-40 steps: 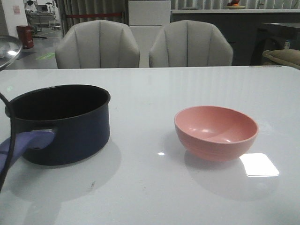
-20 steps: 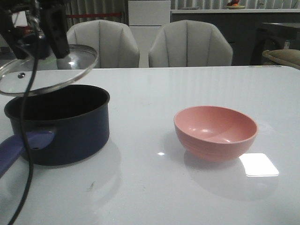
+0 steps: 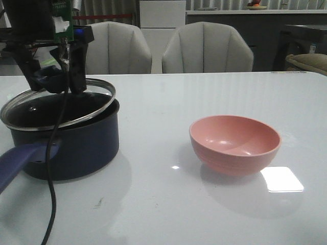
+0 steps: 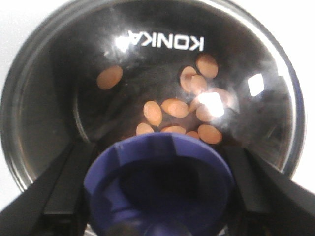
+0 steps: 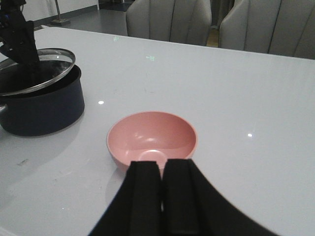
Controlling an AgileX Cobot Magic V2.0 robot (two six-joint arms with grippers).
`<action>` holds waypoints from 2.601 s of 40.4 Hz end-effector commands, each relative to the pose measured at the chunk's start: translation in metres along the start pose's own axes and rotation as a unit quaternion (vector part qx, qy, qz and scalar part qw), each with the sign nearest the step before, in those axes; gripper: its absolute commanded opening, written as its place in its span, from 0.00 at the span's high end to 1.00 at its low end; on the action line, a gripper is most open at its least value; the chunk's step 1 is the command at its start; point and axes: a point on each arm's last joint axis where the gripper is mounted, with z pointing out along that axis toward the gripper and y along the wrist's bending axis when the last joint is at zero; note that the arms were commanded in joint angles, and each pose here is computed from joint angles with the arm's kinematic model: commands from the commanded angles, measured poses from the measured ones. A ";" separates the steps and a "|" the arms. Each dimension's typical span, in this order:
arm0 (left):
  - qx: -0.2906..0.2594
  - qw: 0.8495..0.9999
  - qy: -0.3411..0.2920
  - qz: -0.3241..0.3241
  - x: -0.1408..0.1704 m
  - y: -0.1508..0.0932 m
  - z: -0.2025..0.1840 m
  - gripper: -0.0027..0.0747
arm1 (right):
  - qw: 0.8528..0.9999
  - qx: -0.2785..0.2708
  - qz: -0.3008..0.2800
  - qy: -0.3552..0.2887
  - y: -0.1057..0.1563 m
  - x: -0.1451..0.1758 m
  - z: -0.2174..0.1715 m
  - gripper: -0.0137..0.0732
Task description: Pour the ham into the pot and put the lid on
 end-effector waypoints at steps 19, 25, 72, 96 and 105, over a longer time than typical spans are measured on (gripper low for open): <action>0.006 0.999 -0.042 0.002 -0.008 -0.004 -0.014 0.26 | 0.999 0.000 -0.006 -0.053 0.000 -0.017 -0.002 0.67; 0.006 0.999 -0.044 0.002 -0.009 -0.004 -0.017 0.23 | 0.999 0.000 -0.006 -0.053 0.000 -0.017 -0.002 0.67; 0.035 0.960 -0.275 0.032 0.093 -0.022 -0.155 0.24 | 0.999 0.000 -0.006 -0.053 0.000 -0.017 -0.002 0.67; 0.017 0.874 -0.484 0.044 0.246 -0.004 -0.144 0.24 | 0.999 0.000 -0.006 -0.053 0.000 -0.017 -0.002 0.67; 0.027 0.814 -0.579 0.040 0.302 0.002 -0.129 0.24 | 0.999 0.000 -0.006 -0.053 0.000 -0.017 -0.002 0.67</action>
